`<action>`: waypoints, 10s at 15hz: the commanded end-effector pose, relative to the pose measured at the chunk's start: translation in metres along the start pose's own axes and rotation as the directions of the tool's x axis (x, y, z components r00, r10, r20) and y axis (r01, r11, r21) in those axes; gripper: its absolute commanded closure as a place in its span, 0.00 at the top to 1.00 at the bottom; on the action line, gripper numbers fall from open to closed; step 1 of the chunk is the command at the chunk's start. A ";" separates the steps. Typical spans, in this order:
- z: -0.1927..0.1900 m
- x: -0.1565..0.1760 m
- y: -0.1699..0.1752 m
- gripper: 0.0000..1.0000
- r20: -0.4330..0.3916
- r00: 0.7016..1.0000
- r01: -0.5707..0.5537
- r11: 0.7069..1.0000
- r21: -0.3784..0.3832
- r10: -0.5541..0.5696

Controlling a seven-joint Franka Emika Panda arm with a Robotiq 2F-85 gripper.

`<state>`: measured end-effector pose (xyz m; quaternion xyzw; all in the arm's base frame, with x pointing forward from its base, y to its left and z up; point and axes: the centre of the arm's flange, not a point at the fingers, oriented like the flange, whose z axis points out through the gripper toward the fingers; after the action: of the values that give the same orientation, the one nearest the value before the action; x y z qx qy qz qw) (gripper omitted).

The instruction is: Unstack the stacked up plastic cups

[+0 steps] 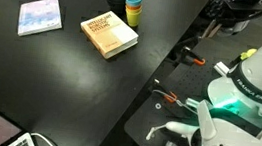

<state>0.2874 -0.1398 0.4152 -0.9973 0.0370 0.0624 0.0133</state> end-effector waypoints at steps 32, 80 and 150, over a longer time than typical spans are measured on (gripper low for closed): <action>0.055 0.263 -0.038 1.00 -0.166 0.982 -0.114 0.981 -0.158 0.087; 0.018 0.244 -0.027 0.01 -0.245 0.969 -0.060 0.997 -0.050 0.046; 0.153 0.282 0.018 1.00 -0.140 0.974 -0.157 0.976 0.153 0.178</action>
<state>0.5429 -0.1709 0.2378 -0.9881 0.1371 -0.0040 0.0693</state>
